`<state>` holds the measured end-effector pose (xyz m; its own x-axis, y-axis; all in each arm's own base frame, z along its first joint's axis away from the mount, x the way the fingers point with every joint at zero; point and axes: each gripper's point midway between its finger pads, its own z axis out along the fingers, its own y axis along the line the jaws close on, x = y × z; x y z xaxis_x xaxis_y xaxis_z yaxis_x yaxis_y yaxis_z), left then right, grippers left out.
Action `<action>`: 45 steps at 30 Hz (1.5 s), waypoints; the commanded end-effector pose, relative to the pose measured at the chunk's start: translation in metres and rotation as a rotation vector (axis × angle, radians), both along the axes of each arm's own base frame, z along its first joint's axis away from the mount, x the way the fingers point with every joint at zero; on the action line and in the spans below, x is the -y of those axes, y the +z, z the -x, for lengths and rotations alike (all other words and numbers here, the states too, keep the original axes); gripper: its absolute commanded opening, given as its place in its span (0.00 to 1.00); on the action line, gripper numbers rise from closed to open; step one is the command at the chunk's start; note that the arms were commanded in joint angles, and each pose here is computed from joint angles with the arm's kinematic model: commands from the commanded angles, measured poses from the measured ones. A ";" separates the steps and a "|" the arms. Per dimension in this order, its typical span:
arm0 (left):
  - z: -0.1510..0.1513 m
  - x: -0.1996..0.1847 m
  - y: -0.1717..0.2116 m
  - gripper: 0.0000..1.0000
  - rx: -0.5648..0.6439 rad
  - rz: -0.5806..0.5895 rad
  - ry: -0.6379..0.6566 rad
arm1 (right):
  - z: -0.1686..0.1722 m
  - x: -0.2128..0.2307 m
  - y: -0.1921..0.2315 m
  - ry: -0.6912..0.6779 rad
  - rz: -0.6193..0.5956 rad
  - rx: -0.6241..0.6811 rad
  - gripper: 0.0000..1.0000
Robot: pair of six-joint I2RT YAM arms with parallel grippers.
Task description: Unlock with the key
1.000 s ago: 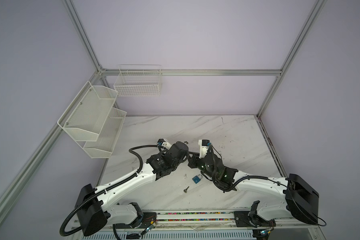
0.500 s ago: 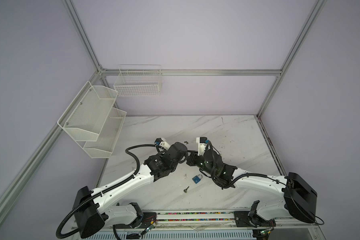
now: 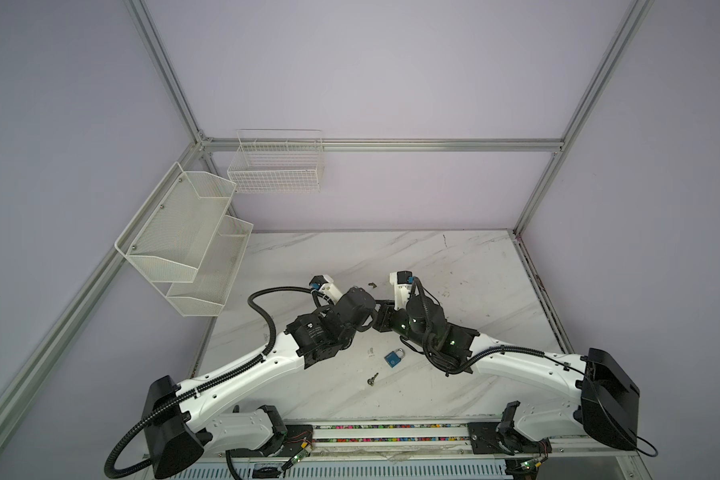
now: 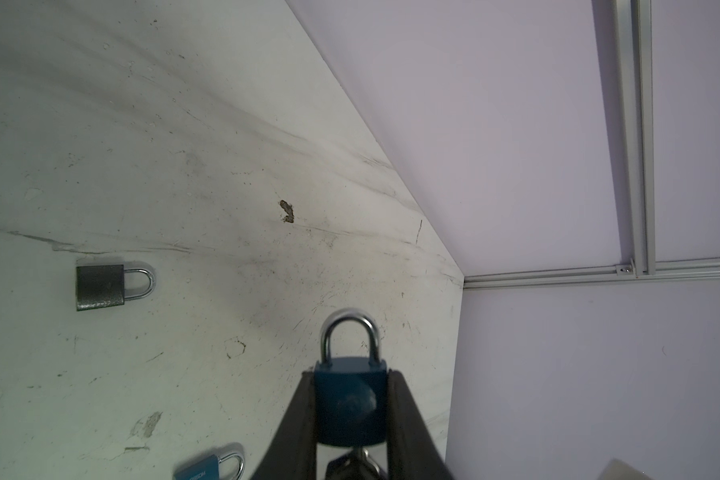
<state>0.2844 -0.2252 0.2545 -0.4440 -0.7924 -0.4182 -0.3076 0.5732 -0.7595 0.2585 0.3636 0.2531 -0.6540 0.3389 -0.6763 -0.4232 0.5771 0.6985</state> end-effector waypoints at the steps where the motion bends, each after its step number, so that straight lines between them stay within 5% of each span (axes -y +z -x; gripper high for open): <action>1: 0.037 0.029 -0.032 0.00 -0.132 -0.030 -0.225 | -0.011 0.008 0.083 -0.059 -0.184 0.173 0.00; 5: 0.041 0.039 -0.018 0.00 -0.117 -0.014 -0.284 | -0.015 0.006 0.087 -0.063 -0.141 0.197 0.00; 11: 0.060 0.052 -0.025 0.00 -0.161 0.002 -0.391 | 0.004 -0.009 0.125 0.075 -0.308 0.178 0.00; 16: 0.077 0.061 -0.031 0.00 -0.192 0.037 -0.451 | -0.011 -0.002 0.113 -0.079 -0.115 0.262 0.00; 18: 0.079 0.061 -0.034 0.00 -0.191 0.018 -0.458 | -0.012 0.001 0.115 -0.077 -0.158 0.245 0.00; 21: 0.077 0.043 -0.048 0.00 -0.204 -0.058 -0.402 | -0.004 -0.001 0.131 -0.009 -0.254 0.248 0.00; 38: 0.021 -0.001 -0.011 0.00 -0.050 0.029 -0.131 | -0.003 -0.006 0.031 0.027 0.016 0.099 0.00; 45: 0.006 -0.018 -0.003 0.00 -0.016 0.011 -0.027 | 0.000 -0.002 0.013 0.029 0.054 0.048 0.10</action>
